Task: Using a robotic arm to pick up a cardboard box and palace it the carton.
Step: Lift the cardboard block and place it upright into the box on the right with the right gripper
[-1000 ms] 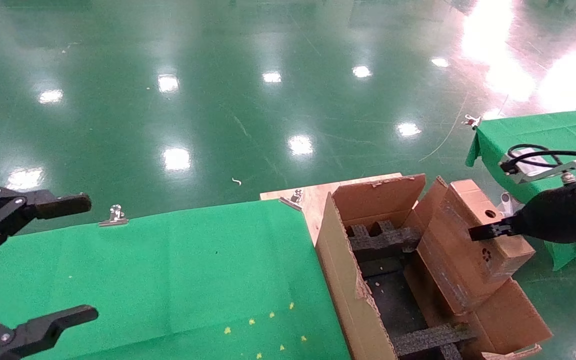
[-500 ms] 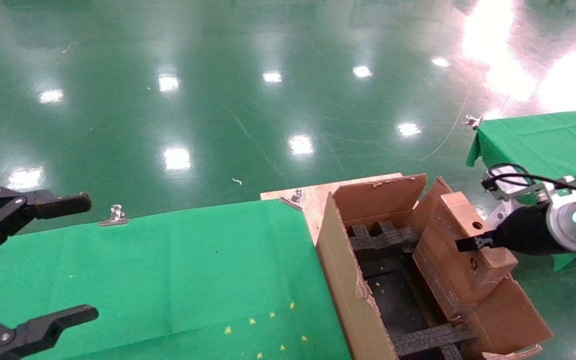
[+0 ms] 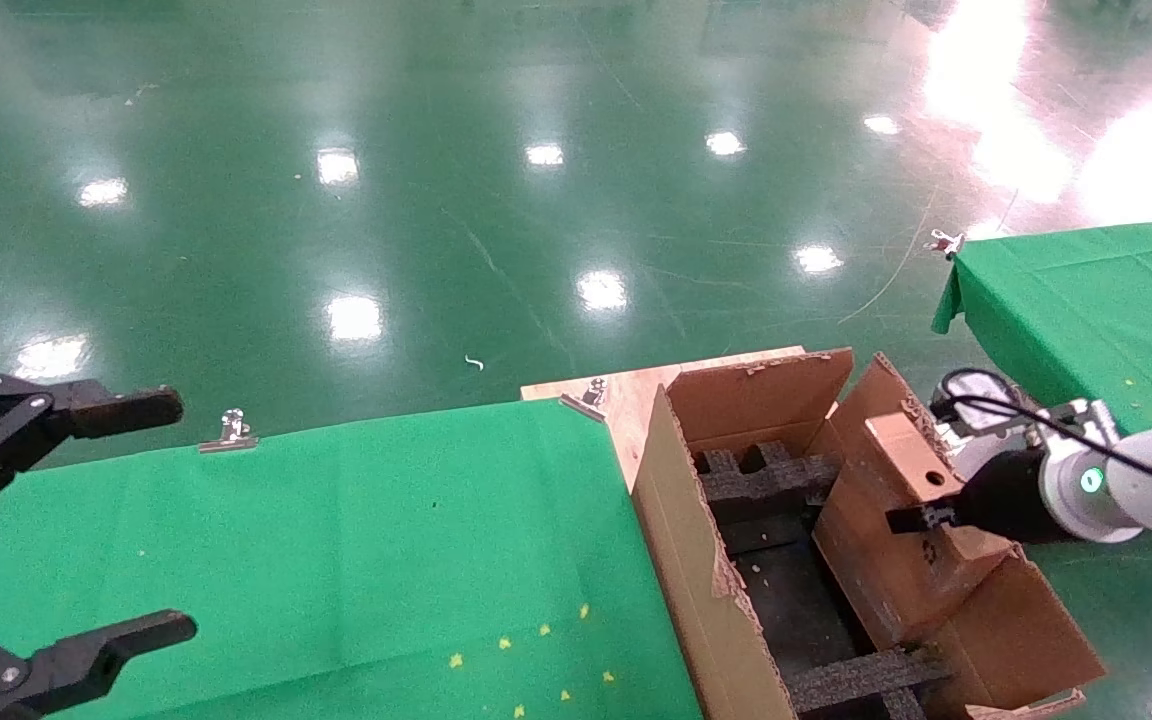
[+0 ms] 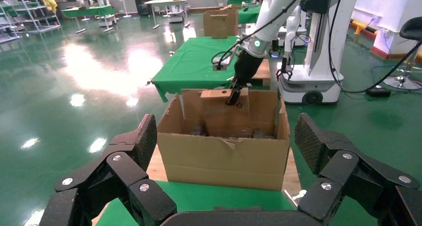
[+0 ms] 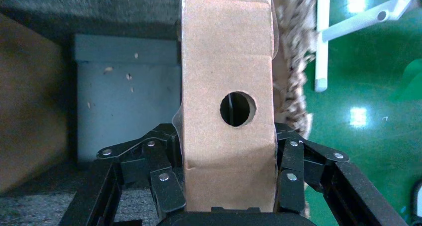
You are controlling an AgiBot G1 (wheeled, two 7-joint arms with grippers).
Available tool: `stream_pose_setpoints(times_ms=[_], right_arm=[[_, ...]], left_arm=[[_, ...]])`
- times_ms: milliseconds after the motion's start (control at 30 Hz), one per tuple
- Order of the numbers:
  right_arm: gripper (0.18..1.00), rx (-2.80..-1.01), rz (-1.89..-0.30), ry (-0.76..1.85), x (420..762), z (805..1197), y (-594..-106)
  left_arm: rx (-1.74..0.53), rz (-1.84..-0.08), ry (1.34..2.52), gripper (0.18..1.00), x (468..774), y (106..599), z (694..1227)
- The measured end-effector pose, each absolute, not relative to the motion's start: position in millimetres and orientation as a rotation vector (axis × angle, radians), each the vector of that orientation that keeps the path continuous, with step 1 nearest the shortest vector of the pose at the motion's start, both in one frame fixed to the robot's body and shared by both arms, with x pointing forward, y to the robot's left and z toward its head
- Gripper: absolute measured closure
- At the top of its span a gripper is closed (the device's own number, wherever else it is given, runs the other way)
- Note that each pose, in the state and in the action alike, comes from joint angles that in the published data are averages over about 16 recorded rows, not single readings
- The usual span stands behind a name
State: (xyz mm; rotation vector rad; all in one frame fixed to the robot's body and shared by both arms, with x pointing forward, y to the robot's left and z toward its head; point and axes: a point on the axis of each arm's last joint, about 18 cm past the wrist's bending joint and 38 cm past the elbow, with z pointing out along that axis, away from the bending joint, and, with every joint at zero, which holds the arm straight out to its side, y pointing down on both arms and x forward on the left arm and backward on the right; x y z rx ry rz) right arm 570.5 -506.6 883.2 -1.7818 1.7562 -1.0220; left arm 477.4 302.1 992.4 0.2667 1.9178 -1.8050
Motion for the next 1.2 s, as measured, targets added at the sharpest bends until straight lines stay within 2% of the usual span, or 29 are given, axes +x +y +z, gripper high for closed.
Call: stream_pose_setpoints(times_ms=[733,1200], right_arm=[[0.853,-1.875,-0.982,1.776,607,827,-502],[0.866,-1.911,-0.935,1.799,617,804,-503]], left_arm=[[0.267,-1.805,1.918,0.184,477,302,992],[0.266,-1.805,1.918,0.184,477,302,992]])
